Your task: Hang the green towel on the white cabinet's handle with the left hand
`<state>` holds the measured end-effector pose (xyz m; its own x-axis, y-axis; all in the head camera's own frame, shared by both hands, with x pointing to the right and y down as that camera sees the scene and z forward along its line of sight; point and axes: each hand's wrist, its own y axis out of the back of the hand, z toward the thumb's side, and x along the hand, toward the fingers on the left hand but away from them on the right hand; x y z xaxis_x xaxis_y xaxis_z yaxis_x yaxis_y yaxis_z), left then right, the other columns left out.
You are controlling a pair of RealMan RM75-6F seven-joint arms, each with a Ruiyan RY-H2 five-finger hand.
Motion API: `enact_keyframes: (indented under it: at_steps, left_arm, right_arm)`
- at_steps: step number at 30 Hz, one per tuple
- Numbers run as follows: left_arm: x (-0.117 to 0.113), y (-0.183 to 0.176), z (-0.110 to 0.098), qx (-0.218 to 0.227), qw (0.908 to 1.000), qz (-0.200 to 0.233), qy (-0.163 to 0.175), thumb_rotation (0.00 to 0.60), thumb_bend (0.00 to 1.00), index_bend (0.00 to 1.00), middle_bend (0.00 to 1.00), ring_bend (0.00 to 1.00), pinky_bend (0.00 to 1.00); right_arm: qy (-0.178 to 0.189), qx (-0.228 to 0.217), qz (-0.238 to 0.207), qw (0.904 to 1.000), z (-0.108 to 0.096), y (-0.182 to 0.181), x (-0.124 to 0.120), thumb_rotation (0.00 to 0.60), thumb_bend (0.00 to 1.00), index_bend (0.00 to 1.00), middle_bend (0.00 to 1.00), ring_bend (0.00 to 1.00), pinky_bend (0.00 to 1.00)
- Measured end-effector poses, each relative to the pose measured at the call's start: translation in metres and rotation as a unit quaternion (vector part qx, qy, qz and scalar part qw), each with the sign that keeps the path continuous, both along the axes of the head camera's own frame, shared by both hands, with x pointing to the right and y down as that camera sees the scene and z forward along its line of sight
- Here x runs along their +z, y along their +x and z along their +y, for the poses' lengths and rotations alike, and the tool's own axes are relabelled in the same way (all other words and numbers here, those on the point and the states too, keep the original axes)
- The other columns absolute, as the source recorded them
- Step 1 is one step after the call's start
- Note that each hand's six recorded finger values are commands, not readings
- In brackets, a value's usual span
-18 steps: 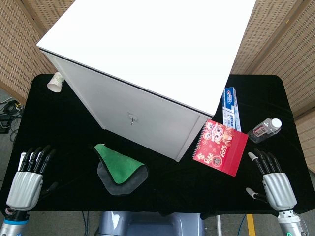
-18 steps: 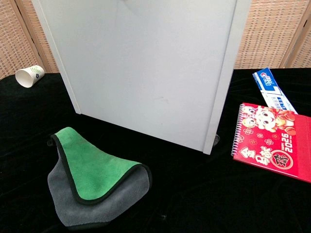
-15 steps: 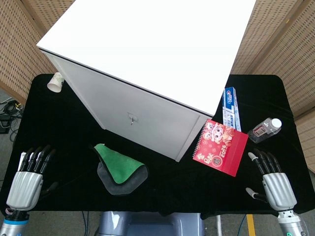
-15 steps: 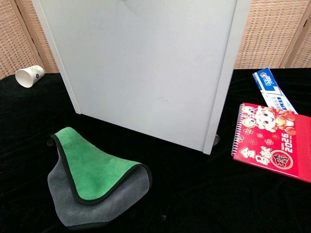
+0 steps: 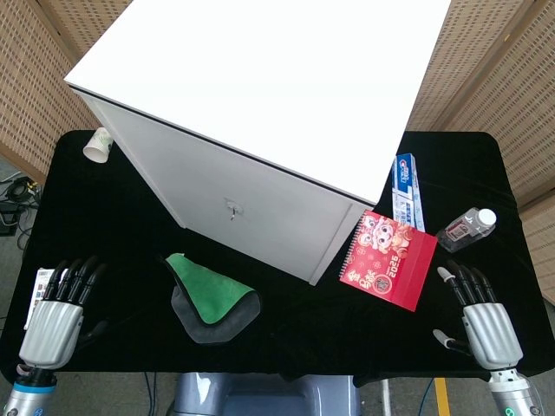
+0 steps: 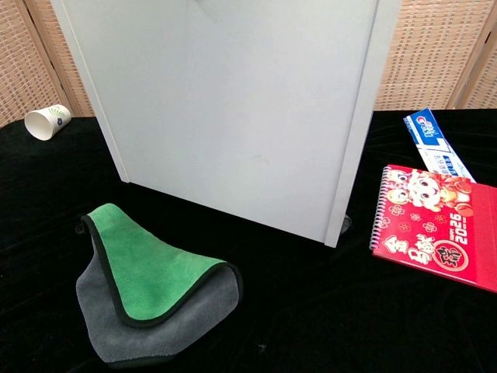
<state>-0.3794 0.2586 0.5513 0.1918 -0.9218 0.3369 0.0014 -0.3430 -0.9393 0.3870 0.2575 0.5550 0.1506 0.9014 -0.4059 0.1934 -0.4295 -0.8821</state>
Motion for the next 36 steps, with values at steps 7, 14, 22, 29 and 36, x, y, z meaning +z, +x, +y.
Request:
enact_keyframes:
  at_steps: [7, 14, 22, 29, 36]
  left_arm:
    - [0.017, 0.011, -0.013, 0.020, 0.9996, -0.014, -0.012, 0.600, 0.03, 0.03, 0.55, 0.56, 0.52]
    - [0.060, 0.034, -0.037, 0.060, 0.9957, -0.038, -0.060, 0.600, 0.05, 0.18, 0.71, 0.69, 0.62]
    - [0.103, 0.070, -0.061, 0.113, 0.9866, -0.070, -0.095, 0.600, 0.09, 0.20, 0.72, 0.70, 0.63]
    - [0.131, 0.095, -0.067, 0.133, 0.9802, -0.097, -0.111, 0.600, 0.09, 0.22, 0.72, 0.70, 0.63]
    - [0.150, 0.100, -0.065, 0.139, 0.9734, -0.128, -0.129, 0.600, 0.18, 0.24, 0.72, 0.70, 0.63]
  right_arm:
    - [0.004, 0.000, -0.005, 1.0000, 0.001, 0.000, -0.004, 0.600, 0.15, 0.00, 0.00, 0.00, 0.00]
    - [0.005, 0.003, -0.005, 1.0000, 0.000, 0.001, -0.004, 0.600, 0.15, 0.00, 0.00, 0.00, 0.00]
    - [0.003, 0.005, -0.007, 1.0000, -0.001, 0.002, -0.004, 0.600, 0.15, 0.00, 0.00, 0.00, 0.00]
    - [0.004, 0.011, -0.012, 0.9999, -0.003, 0.006, -0.006, 0.600, 0.15, 0.00, 0.00, 0.00, 0.00]
    - [0.006, 0.013, -0.014, 0.9998, -0.004, 0.007, -0.007, 0.600, 0.15, 0.00, 0.00, 0.00, 0.00]
